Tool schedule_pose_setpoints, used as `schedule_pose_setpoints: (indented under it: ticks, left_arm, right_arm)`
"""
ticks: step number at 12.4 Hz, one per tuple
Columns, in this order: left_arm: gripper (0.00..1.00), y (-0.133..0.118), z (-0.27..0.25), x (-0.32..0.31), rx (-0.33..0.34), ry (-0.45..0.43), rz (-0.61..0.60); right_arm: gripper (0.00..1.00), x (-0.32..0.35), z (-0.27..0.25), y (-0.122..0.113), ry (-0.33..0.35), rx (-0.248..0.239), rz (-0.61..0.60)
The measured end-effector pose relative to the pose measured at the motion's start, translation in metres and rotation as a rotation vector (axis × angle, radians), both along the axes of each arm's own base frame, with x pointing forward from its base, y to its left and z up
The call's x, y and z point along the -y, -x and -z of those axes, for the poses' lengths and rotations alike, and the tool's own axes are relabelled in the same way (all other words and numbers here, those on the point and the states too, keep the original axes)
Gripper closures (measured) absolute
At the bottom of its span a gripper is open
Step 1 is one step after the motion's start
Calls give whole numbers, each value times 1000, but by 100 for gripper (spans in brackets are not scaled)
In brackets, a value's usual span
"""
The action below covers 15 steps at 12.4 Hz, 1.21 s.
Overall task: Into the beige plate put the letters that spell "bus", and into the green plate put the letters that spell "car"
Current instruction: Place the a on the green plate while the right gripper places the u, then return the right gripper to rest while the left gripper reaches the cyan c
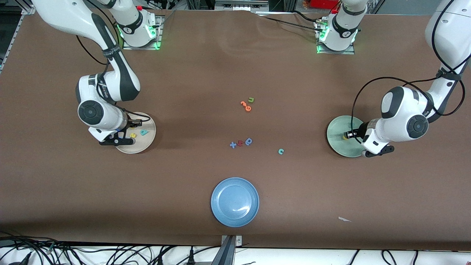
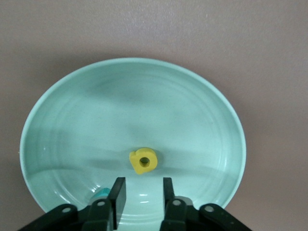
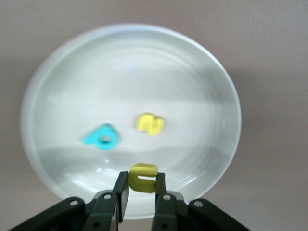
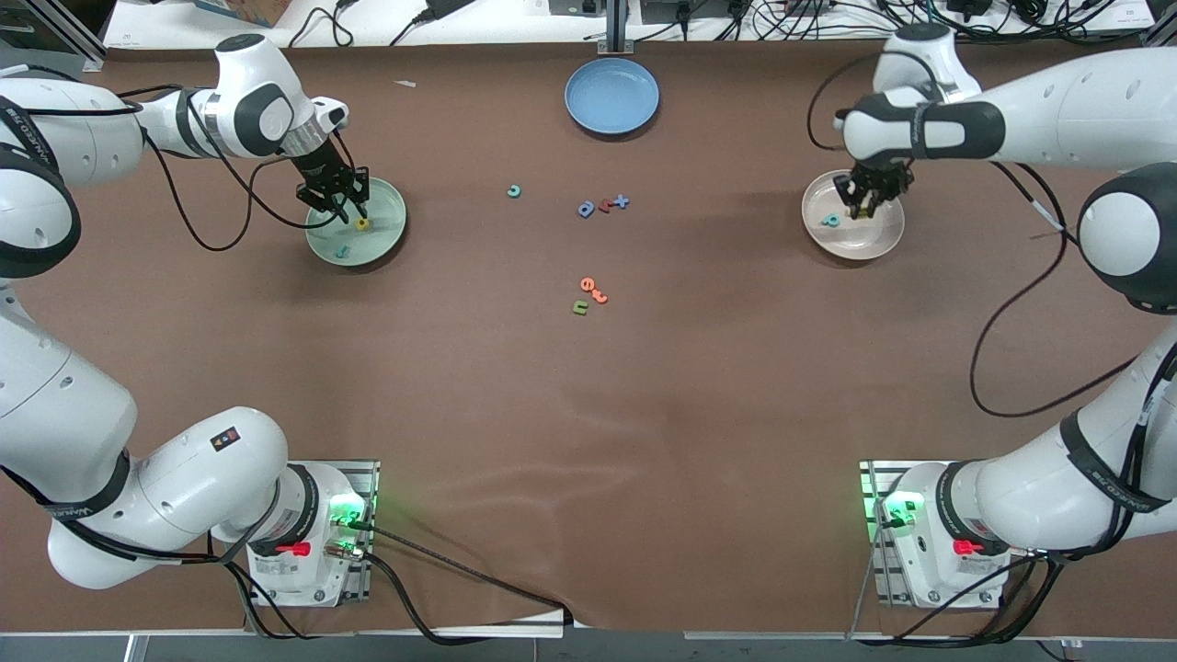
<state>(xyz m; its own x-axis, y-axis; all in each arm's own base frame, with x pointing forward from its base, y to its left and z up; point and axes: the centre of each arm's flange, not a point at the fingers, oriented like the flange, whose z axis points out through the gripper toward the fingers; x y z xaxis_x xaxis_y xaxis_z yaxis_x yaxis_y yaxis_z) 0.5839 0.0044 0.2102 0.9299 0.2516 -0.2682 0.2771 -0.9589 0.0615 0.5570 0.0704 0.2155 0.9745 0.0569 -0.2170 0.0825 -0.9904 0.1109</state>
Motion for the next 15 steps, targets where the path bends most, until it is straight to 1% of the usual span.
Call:
schedule_pose_setpoints:
  ticks: [1, 2, 3, 5, 6, 8, 10, 12, 14, 15]
  left_arm:
    - [48, -4, -7, 4, 12, -4, -19]
    - [37, -10, -18, 12, 31, -5, -36]
    - [26, -17, -33, 25, 56, -5, -57]
    - [4, -25, -61, 64, 91, 2, -112]
    - [0, -26, -71, 87, 99, 3, -135]
    - [0, -28, -84, 138, 112, -2, -185]
    - [0, -32, -91, 187, 126, 12, -230]
    - [2, -32, -74, 229, 138, 5, -258]
    - [2, -27, -37, 264, 150, -50, -264]
    - [2, -23, -19, 278, 156, -80, -262]
  right_arm:
    - [74, 13, 11, 8, -8, 3, -3]
    - [67, 20, 18, 14, -21, 1, 8]
    - [57, 21, 21, 17, -30, -1, 15]
    - [34, 17, 8, 12, -41, 20, 13]
    - [23, 13, -7, 7, -46, 26, 12]
    - [1, -4, -56, -12, -59, 16, 3]
    - [0, -24, -122, -33, -69, 22, -17]
    - [0, -28, -190, -49, -72, 21, -16]
    - [0, -24, -246, -53, -96, 5, 7]
    - [0, -14, -269, -53, -102, 8, 29]
